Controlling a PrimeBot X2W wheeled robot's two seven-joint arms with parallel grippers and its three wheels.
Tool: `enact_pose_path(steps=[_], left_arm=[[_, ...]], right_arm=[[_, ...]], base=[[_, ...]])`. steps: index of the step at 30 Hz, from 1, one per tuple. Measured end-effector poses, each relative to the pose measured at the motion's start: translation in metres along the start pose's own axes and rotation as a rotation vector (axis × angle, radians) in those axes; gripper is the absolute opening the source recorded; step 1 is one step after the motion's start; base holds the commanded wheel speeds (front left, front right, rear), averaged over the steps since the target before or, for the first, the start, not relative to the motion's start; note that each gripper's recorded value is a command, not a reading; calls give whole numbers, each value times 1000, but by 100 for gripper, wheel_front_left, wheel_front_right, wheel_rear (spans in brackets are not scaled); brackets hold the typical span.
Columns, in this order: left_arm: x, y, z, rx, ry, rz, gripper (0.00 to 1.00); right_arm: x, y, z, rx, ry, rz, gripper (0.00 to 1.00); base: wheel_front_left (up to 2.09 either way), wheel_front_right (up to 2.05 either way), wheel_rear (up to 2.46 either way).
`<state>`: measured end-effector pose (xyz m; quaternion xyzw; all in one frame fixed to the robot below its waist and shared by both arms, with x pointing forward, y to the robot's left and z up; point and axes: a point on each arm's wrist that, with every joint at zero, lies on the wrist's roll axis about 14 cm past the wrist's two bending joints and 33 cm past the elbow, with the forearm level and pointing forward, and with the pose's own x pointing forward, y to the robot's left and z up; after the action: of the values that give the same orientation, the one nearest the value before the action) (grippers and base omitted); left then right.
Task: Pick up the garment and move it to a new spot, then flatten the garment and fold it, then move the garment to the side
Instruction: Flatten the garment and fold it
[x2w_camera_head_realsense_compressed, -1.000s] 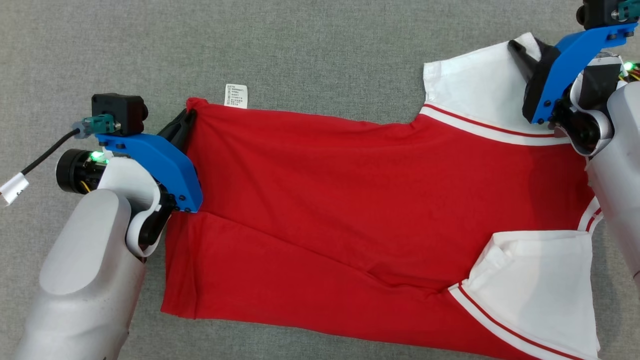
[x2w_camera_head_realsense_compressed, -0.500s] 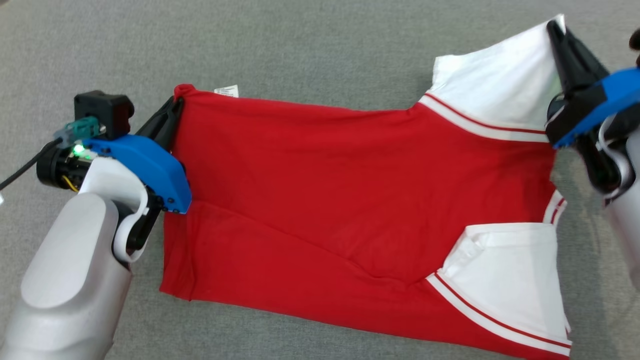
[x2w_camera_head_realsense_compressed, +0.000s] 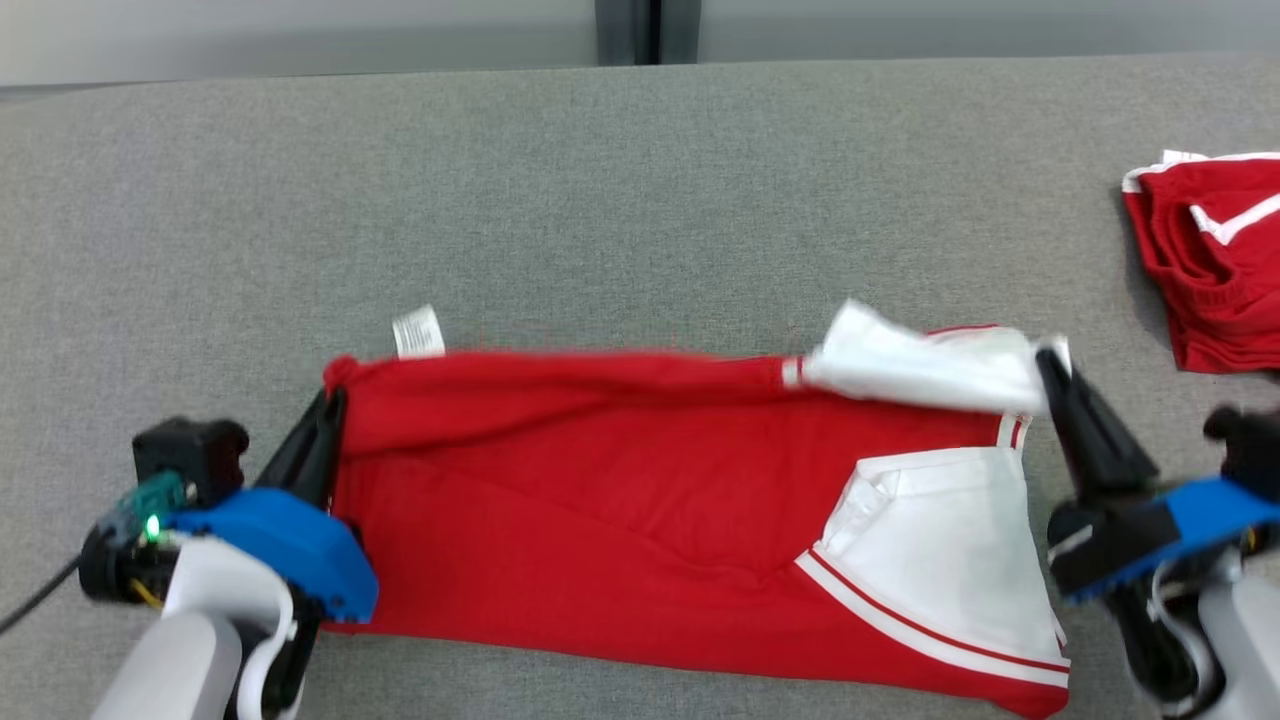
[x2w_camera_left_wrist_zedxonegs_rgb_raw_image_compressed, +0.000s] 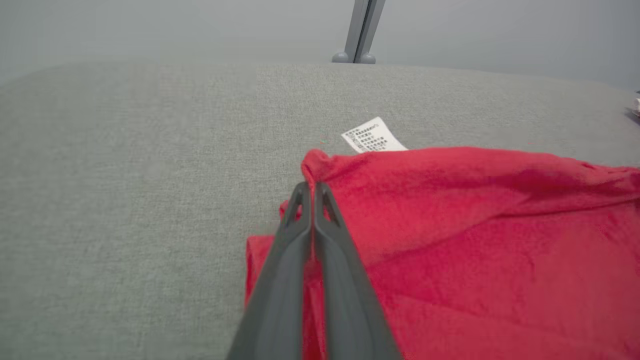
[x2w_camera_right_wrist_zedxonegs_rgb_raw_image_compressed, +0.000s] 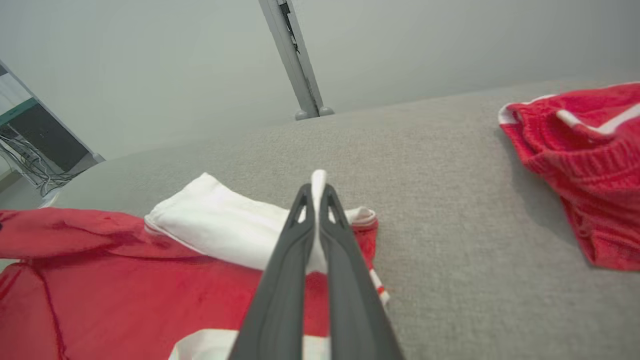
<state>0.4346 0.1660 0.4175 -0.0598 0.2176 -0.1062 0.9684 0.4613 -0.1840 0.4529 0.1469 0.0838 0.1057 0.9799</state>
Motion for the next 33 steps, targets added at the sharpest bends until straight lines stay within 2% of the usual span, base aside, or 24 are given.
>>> enact_pose_path(steps=[10, 12, 13, 18, 23, 27, 33], left_arm=[[-30, 6, -37, -96, 73, 71, 1], [-34, 7, -41, -106, 82, 80, 90], [-35, 6, -42, -107, 80, 81, 100], [-44, 11, -40, -120, 33, 134, 100], [-55, 17, -12, -83, -136, 217, 100], [-61, 2, 15, -30, -265, 203, 100], [-71, -17, 45, 15, -392, 160, 100]], right_arm=[[-62, 2, -53, 159, 94, -124, 0], [-71, 4, -61, 167, 118, -138, 41], [-75, 2, -64, 169, 127, -151, 100], [-86, 9, -58, 113, 96, -154, 100], [-91, 9, -17, -23, -42, -154, 100], [-93, 15, 20, -120, -150, -153, 100], [-100, 23, 50, -193, -206, -163, 100]], base=[[0, 0, 0], [0, 0, 0], [0, 0, 0], [0, 0, 0], [0, 0, 0], [0, 0, 0], [0, 0, 0]])
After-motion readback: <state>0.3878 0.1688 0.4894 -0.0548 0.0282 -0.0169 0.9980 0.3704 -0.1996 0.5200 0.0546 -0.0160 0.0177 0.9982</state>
